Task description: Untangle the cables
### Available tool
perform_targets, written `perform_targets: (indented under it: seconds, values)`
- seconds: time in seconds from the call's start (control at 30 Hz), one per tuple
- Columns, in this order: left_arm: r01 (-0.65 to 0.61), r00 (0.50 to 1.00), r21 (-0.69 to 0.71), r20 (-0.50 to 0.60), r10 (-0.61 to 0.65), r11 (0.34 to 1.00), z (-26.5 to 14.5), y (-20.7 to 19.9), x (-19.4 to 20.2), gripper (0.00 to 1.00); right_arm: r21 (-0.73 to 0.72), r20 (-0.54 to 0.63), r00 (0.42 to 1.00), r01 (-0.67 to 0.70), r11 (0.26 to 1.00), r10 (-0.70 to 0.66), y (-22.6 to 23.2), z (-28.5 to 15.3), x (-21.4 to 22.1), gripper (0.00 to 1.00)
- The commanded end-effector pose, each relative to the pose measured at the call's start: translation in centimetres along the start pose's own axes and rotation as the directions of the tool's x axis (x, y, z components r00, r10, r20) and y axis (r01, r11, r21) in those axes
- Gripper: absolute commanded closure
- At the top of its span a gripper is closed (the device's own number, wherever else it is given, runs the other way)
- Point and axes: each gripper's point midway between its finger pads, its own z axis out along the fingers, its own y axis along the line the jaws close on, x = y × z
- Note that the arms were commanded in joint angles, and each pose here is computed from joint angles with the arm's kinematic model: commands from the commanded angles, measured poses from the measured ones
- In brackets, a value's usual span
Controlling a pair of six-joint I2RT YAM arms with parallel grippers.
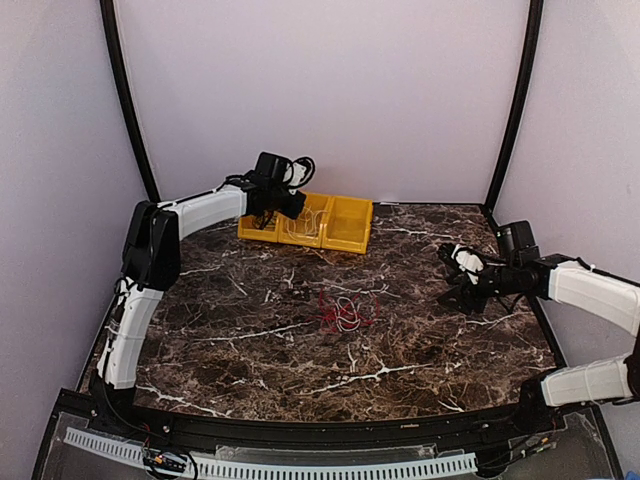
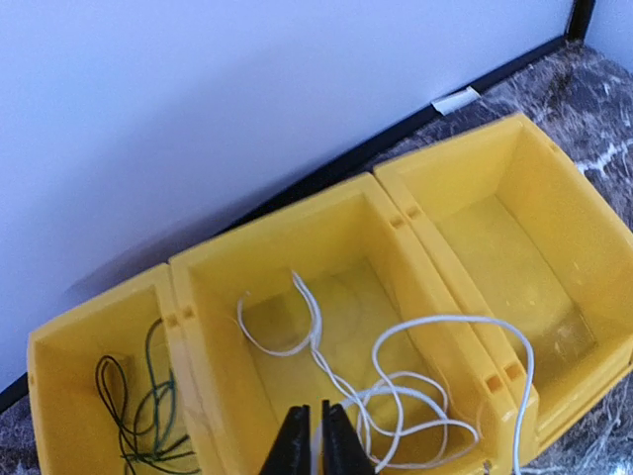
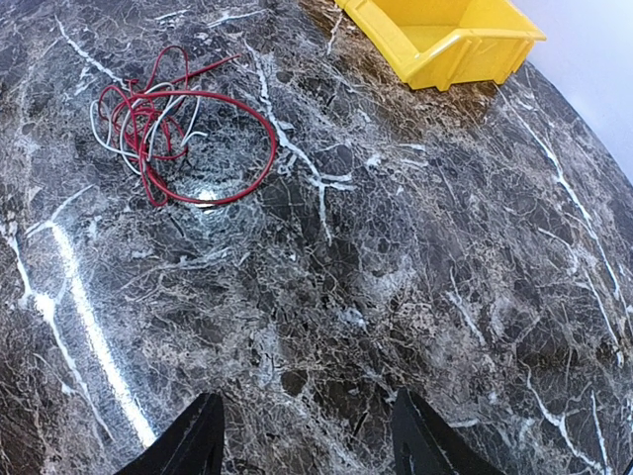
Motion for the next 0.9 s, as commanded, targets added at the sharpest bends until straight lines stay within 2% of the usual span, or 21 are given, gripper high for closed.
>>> perform_targets:
  seconds: [0.0, 0.13, 0.3, 0.33, 0.43, 0.47, 0.53, 0.6, 0.63, 0.67, 0.7, 0.73, 0.87]
  values:
    - [0.076, 0.979, 0.020, 0.187, -0.079, 0.997, -1.4, 2.3, -6.1, 0.98, 0.027, -0.001, 1.000, 0.011, 1.000, -0.011, -0.6, 0.1, 0.0, 0.40]
    - [0.101, 0.962, 0.060, 0.248, -0.113, 0.993, -1.0, 1.9, -7.4, 1.00, 0.035, -0.008, 1.000, 0.010, 0.999, -0.009, -0.7, 0.1, 0.2, 0.40]
    - [0.123, 0.964, 0.073, 0.229, -0.137, 0.990, 0.0, 1.7, -6.3, 1.00, 0.036, -0.013, 1.000, 0.009, 0.999, -0.008, -0.7, 0.2, 0.3, 0.40]
    - [0.122, 0.968, 0.086, 0.209, -0.138, 0.989, 0.0, 1.4, -5.9, 0.98, 0.034, -0.013, 1.000, 0.008, 0.999, -0.008, -0.7, 0.2, 0.3, 0.40]
    - [0.153, 0.967, 0.112, 0.187, -0.172, 0.982, -1.3, 1.1, -6.3, 0.78, 0.033, -0.013, 1.000, 0.008, 0.999, -0.008, -0.7, 0.2, 0.3, 0.40]
    - [0.159, 0.971, 0.119, 0.163, -0.177, 0.980, -1.4, 0.8, -5.5, 0.75, 0.031, -0.013, 1.000, 0.008, 0.999, -0.007, -0.7, 0.3, 0.3, 0.40]
    - [0.162, 0.967, 0.111, 0.181, -0.180, 0.980, -4.0, 0.9, -6.7, 0.66, 0.028, -0.013, 1.000, 0.008, 1.000, -0.007, -0.7, 0.3, 0.3, 0.40]
    - [0.211, 0.962, 0.078, 0.157, -0.221, 0.974, -5.4, 1.1, -5.9, 0.62, 0.026, -0.012, 1.000, 0.008, 1.000, -0.008, -0.6, 0.3, 0.3, 0.40]
    - [0.235, 0.964, 0.030, 0.121, -0.237, 0.972, -5.3, 1.5, -4.2, 0.62, 0.026, -0.012, 1.000, 0.008, 1.000, -0.008, -0.6, 0.3, 0.3, 0.40]
    - [0.277, 0.952, 0.021, 0.125, -0.278, 0.961, -6.5, 1.7, -4.5, 0.61, 0.026, -0.011, 1.000, 0.009, 1.000, -0.009, -0.6, 0.3, 0.2, 0.40]
    - [0.299, 0.951, -0.008, 0.087, -0.297, 0.954, -6.2, 1.8, -2.4, 0.61, 0.027, -0.009, 1.000, 0.011, 1.000, -0.010, -0.6, 0.2, 0.2, 0.40]
    - [0.347, 0.934, -0.016, 0.096, -0.344, 0.938, -7.0, 2.0, -2.6, 0.60, 0.028, -0.006, 1.000, 0.012, 1.000, -0.012, -0.7, 0.2, 0.1, 0.40]
    - [0.476, 0.879, -0.101, 0.048, -0.474, 0.874, -6.7, 2.3, 1.3, 0.60, 0.021, -0.005, 1.000, 0.012, 1.000, -0.012, -0.6, 0.2, 0.1, 0.40]
